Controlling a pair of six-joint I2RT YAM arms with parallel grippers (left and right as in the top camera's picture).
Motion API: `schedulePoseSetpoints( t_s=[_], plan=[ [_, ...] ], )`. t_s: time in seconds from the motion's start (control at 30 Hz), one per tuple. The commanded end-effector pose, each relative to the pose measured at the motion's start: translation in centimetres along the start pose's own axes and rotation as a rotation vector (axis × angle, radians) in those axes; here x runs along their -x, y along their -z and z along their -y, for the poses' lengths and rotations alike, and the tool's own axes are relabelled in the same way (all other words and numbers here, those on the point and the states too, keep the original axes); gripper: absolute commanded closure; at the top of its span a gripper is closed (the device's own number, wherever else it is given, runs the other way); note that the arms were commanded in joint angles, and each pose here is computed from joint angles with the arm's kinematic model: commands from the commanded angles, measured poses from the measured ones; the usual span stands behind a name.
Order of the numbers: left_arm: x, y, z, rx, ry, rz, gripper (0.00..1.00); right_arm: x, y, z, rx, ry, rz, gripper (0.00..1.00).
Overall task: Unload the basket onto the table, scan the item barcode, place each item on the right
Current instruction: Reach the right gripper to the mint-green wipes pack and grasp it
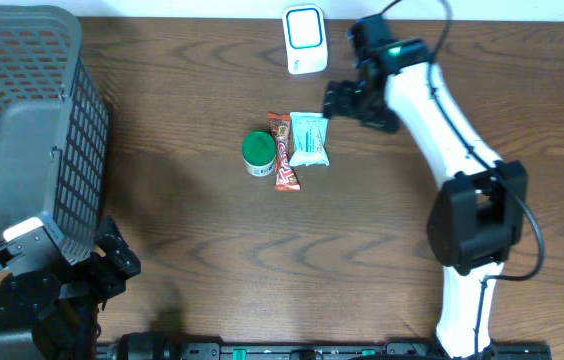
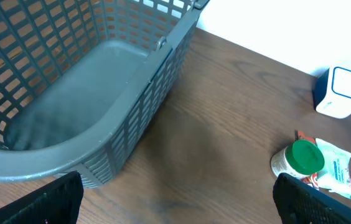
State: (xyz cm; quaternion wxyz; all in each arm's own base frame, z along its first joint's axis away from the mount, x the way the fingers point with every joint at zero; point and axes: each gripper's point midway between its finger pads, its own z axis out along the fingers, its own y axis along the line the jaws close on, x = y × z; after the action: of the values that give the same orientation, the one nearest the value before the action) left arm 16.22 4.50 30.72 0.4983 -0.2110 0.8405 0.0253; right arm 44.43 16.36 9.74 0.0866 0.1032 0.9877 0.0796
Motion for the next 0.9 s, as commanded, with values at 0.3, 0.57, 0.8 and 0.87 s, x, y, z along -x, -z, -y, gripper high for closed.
schedulePoseSetpoints(
  t_s=[0.3, 0.57, 0.8, 0.87],
  plan=[
    [0.1, 0.1, -0.2, 0.012, 0.002, 0.005, 0.02, -3.1, -9.4, -4.6, -0.105, -0.065, 0.014, 0.13],
    [0.1, 0.1, -0.2, 0.012, 0.002, 0.005, 0.02, -1.7, -9.1, -3.1, -0.213, -0.069, 0.119, 0.58],
    [0.1, 0.1, -0.2, 0.012, 0.002, 0.005, 0.02, -1.9, -6.6, -5.2, -0.1, 0.05, 0.06, 0.99],
    [0.1, 0.1, -0.2, 0.012, 0.002, 0.005, 0.02, -2.5, -5.1, -6.7, 0.017, 0.121, -0.008, 0.99]
  ],
)
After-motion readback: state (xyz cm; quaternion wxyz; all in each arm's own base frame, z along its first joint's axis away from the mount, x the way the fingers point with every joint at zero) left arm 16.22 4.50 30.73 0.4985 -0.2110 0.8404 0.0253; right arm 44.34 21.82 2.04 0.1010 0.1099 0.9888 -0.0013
